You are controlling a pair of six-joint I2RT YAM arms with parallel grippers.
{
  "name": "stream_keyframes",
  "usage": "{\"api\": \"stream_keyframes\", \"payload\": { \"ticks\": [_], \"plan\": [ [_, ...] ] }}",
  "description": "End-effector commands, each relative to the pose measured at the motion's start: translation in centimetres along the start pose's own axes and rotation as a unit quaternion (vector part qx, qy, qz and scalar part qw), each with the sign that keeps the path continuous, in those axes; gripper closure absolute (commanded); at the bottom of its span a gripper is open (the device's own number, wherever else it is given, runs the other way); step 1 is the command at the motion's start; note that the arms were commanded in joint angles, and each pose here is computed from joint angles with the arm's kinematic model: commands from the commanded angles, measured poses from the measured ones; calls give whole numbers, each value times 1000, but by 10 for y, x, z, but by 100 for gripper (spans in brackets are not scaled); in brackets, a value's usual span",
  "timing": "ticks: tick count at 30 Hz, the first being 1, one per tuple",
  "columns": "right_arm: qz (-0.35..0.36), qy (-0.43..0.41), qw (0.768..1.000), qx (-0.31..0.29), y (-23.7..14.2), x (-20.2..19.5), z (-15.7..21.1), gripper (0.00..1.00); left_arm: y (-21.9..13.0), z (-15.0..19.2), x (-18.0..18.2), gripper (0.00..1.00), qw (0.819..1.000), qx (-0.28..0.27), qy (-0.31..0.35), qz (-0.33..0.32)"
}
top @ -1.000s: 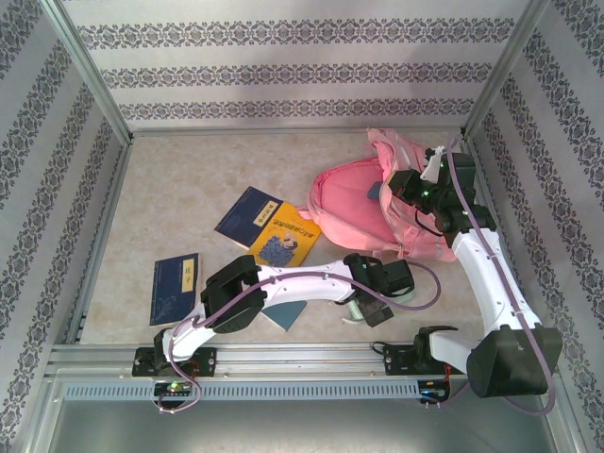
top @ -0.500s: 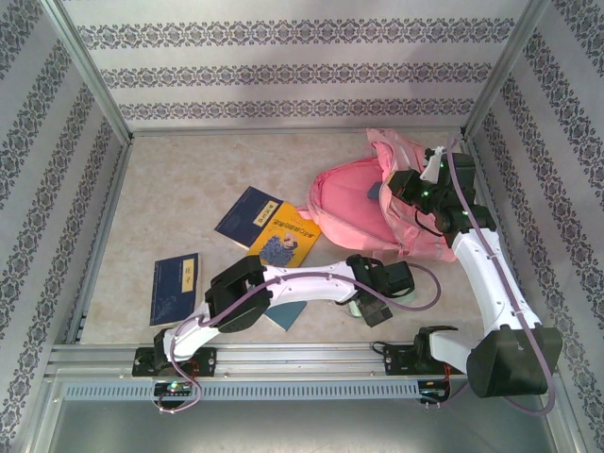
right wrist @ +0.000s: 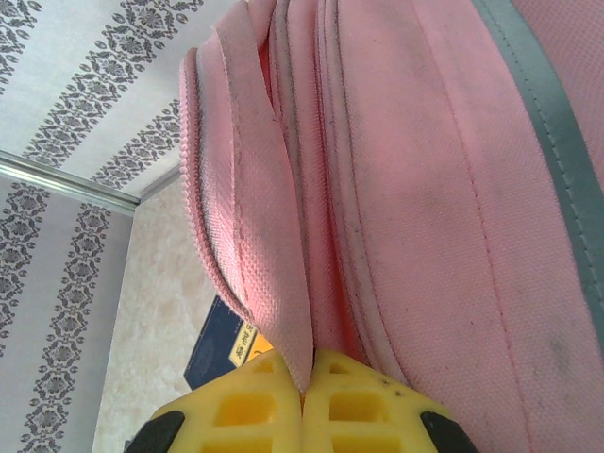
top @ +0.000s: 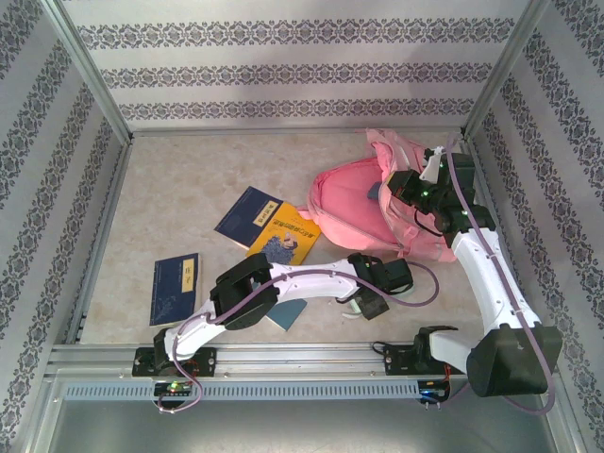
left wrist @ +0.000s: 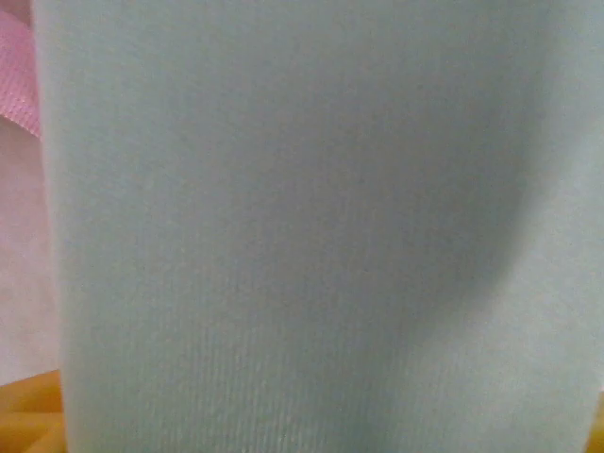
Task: Pack the student bag
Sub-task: Pick up the personal item from the bottom-right of the table.
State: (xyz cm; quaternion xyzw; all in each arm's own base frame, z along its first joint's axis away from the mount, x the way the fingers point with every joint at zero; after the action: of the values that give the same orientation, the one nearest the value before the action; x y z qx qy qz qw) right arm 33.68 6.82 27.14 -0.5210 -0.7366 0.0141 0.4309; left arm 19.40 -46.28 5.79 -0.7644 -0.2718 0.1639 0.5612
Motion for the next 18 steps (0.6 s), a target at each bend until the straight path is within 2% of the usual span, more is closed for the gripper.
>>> {"api": "stream_keyframes", "payload": {
  "ticks": [1, 6, 12, 15, 18],
  "plan": [
    [6, 1, 1000, -25, -11, 0, -10, 100, -31, 3, 17, 36, 1000, -21, -12, 5],
    [24, -17, 998, -49, -26, 5, -20, 100, -80, 27, 36, 39, 998, -52, -26, 6],
    [10, -44, 997, -67, -35, 19, -32, 100, -139, 50, 85, 39, 990, -101, -99, 16],
    [-21, -59, 996, -61, -34, 29, -34, 100, -162, 41, 115, 38, 983, -127, -130, 22],
    [-57, -78, 994, -59, -34, 42, -34, 100, -171, 14, 137, 38, 984, -131, -120, 8]
  ]
}}
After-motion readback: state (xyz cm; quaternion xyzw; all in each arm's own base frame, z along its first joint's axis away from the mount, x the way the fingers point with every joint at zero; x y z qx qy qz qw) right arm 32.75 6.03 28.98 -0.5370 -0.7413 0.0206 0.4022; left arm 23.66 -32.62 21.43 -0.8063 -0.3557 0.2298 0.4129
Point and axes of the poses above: each hand's point on the last joint's axis, 136 mm out from that joint toward the fingers, its own y axis out along the fingers, its own x axis along the line the jaws close on, z = x × y, the point moved 3 cm from there along -y, back along the fingers, and after that the axes turned 7 degrees about -y, right-handed, at the moved point
